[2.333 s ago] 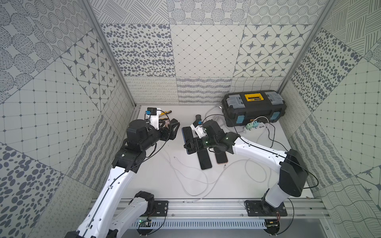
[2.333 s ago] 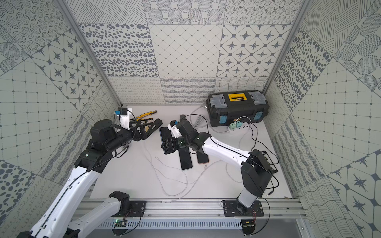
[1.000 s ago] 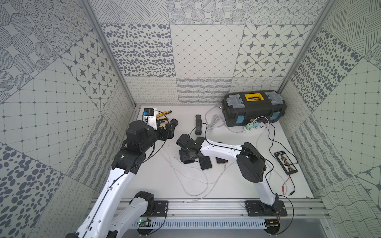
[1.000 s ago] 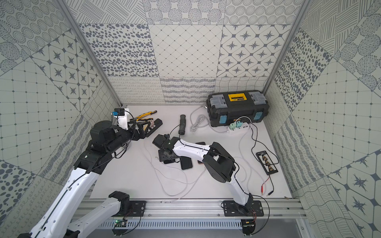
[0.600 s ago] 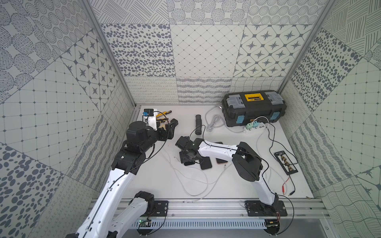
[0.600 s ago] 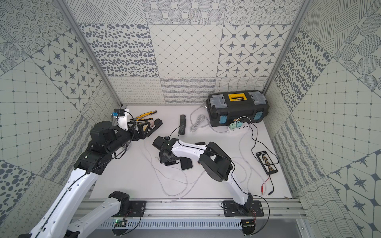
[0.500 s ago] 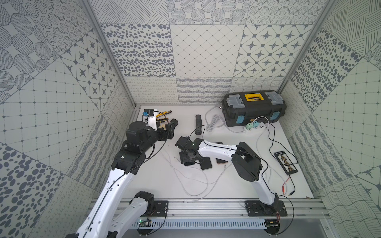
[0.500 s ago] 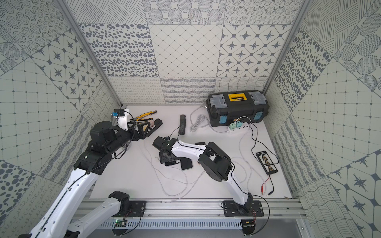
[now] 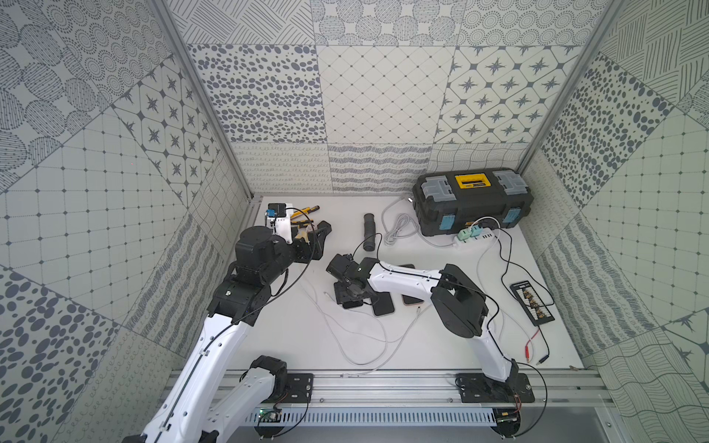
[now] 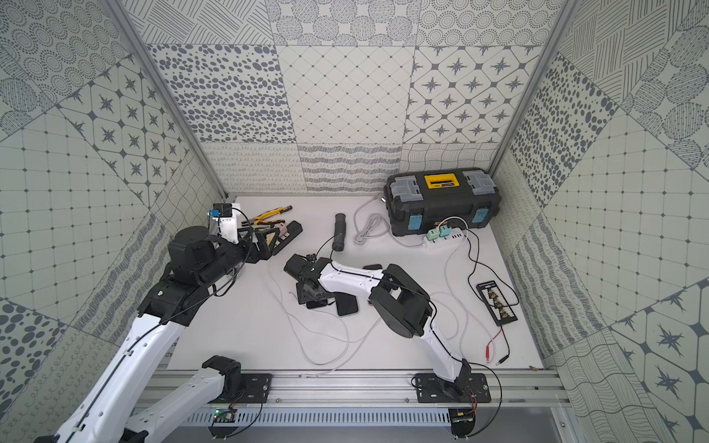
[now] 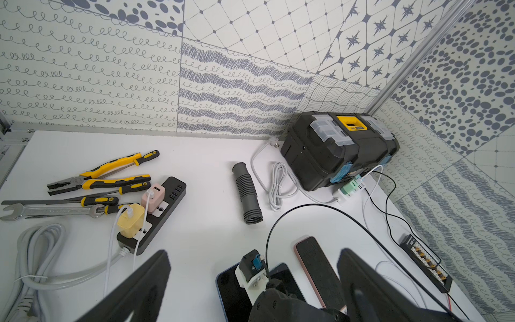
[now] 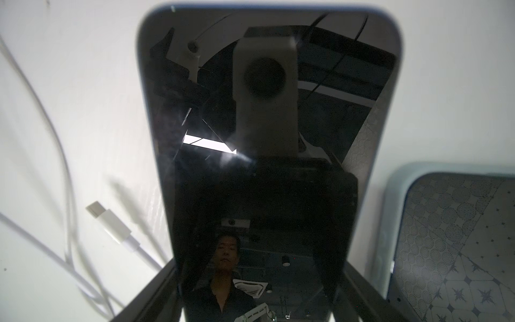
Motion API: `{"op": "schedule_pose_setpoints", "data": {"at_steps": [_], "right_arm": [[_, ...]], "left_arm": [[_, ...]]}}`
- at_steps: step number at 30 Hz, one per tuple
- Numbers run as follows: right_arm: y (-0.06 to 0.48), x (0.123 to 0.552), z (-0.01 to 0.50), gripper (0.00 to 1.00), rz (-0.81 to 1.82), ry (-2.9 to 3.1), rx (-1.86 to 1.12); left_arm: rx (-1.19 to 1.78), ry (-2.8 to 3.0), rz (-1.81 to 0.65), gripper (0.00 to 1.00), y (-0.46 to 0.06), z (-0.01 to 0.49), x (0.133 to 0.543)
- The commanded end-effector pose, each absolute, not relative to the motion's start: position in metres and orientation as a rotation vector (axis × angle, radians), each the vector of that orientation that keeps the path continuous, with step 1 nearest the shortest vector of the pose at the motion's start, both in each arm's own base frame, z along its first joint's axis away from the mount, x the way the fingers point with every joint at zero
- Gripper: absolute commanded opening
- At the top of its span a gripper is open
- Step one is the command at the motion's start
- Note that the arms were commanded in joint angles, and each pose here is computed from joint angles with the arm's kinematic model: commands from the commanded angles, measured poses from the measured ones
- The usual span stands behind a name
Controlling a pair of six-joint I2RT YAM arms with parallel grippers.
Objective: Unplug the charging cable from the phone
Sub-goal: Place the phone at the center of the board, then reset both arms
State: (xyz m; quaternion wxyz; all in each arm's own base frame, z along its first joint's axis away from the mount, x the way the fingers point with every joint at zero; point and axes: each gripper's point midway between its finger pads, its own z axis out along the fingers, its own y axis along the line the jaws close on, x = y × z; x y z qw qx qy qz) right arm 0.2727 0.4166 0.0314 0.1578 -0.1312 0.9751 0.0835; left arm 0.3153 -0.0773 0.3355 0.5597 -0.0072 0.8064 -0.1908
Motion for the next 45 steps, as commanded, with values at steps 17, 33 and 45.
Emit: {"op": "schedule_pose_setpoints", "data": {"at_steps": [17,33,45], "right_arm": [[0.401,0.306,0.116,0.97,0.312,2.599,-0.391],[0.267,0.354,0.171,0.97,0.196,2.387,-0.373],[0.134,0.38,0.17,0.97,0.141,2.176,-0.265]], "left_arm": [[-0.052,1.947,-0.36,0.98,-0.065,0.311,0.318],[-0.053,1.988,-0.243,0.98,-0.057,0.237,0.355],[0.135,1.865,-0.003,0.98,-0.045,0.203,0.369]]}}
